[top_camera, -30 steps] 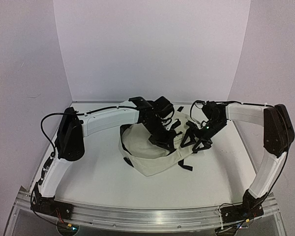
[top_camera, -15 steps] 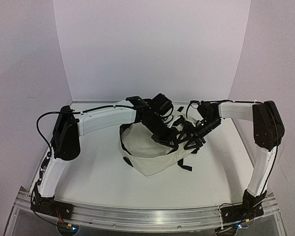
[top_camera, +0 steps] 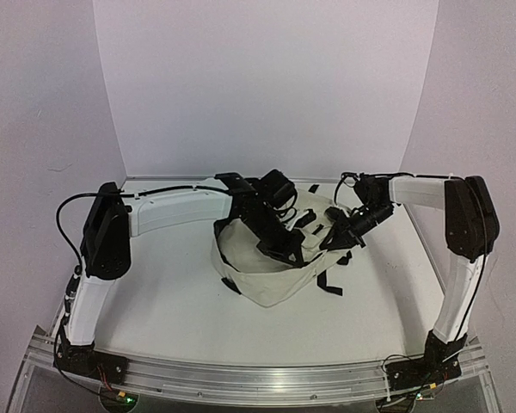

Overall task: Pack the student bag
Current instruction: Zip the student bag at the center of the board.

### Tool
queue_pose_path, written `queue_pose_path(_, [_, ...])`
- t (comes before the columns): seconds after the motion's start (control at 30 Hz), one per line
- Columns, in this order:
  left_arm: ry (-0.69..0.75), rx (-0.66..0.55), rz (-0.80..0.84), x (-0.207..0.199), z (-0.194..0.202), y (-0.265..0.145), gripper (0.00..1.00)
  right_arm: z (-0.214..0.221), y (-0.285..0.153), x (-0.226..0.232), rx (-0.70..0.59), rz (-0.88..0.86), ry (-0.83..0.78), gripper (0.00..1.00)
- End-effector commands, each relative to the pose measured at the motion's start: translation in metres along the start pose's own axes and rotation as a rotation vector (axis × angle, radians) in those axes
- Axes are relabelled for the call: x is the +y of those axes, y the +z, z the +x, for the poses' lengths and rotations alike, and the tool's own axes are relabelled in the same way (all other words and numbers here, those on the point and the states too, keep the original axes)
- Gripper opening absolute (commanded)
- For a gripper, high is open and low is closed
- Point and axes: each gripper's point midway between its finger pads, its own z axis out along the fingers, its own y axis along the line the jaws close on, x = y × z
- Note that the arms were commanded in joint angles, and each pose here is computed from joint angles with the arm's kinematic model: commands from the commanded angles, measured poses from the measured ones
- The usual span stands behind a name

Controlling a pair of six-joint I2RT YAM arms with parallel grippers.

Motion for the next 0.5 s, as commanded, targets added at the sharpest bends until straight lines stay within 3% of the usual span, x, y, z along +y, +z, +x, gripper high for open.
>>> queue_pose_path(0.0, [-0.008, -0.025, 0.035, -0.026, 0.012, -0.042, 0.00, -0.020, -0.028, -0.031, -0.083, 0.109, -0.018, 0.00])
queue_pose_path(0.3, [-0.031, 0.019, 0.011, -0.018, 0.042, -0.050, 0.00, -0.054, -0.063, -0.070, -0.128, 0.314, -0.149, 0.00])
queue_pose_path(0.47, [0.018, 0.013, 0.024, -0.022, 0.025, -0.042, 0.00, -0.090, -0.079, -0.063, -0.196, 0.331, -0.187, 0.00])
